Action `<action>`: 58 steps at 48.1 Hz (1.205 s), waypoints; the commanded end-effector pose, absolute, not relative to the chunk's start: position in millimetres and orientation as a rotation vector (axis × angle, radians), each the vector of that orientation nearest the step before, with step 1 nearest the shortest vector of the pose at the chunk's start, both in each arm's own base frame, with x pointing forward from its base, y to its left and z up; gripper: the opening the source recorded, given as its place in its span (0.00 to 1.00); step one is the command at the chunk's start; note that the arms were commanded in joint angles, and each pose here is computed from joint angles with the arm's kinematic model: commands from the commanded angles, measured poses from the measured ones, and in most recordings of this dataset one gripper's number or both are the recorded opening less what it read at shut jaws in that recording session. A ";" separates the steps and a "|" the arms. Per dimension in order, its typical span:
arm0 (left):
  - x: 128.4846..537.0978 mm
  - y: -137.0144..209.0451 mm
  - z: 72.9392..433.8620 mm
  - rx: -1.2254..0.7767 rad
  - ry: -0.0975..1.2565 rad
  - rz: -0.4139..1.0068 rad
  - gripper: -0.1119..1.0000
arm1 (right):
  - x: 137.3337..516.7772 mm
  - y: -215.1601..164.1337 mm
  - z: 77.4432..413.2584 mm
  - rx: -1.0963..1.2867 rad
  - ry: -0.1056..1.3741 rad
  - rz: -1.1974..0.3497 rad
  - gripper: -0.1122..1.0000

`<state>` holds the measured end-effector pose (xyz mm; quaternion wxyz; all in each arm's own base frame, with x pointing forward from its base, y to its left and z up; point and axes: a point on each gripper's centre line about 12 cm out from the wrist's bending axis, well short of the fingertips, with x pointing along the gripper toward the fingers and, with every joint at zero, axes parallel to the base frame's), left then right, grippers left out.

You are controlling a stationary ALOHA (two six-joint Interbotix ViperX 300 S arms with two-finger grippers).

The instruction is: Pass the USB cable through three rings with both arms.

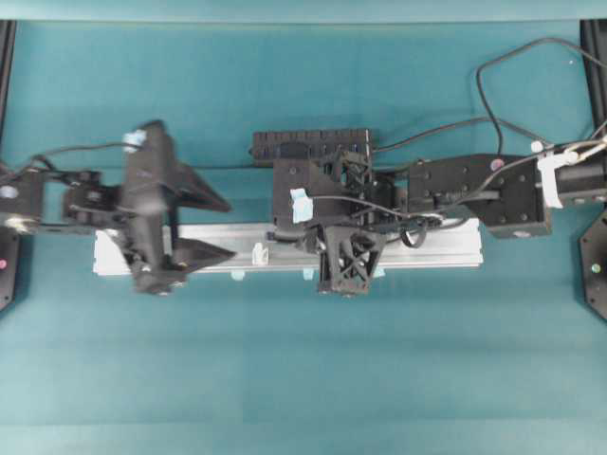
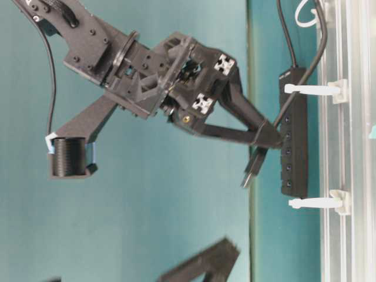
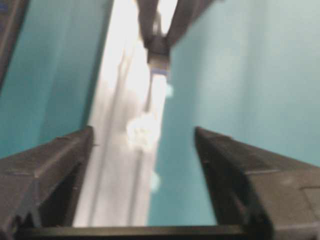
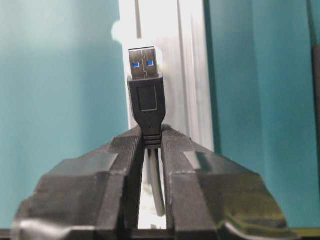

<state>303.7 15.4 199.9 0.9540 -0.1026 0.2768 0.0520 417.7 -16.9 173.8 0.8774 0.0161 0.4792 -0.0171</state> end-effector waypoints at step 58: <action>266.7 15.3 209.8 -0.223 0.559 0.117 0.81 | 438.8 -17.0 138.8 0.032 1.127 -0.030 0.05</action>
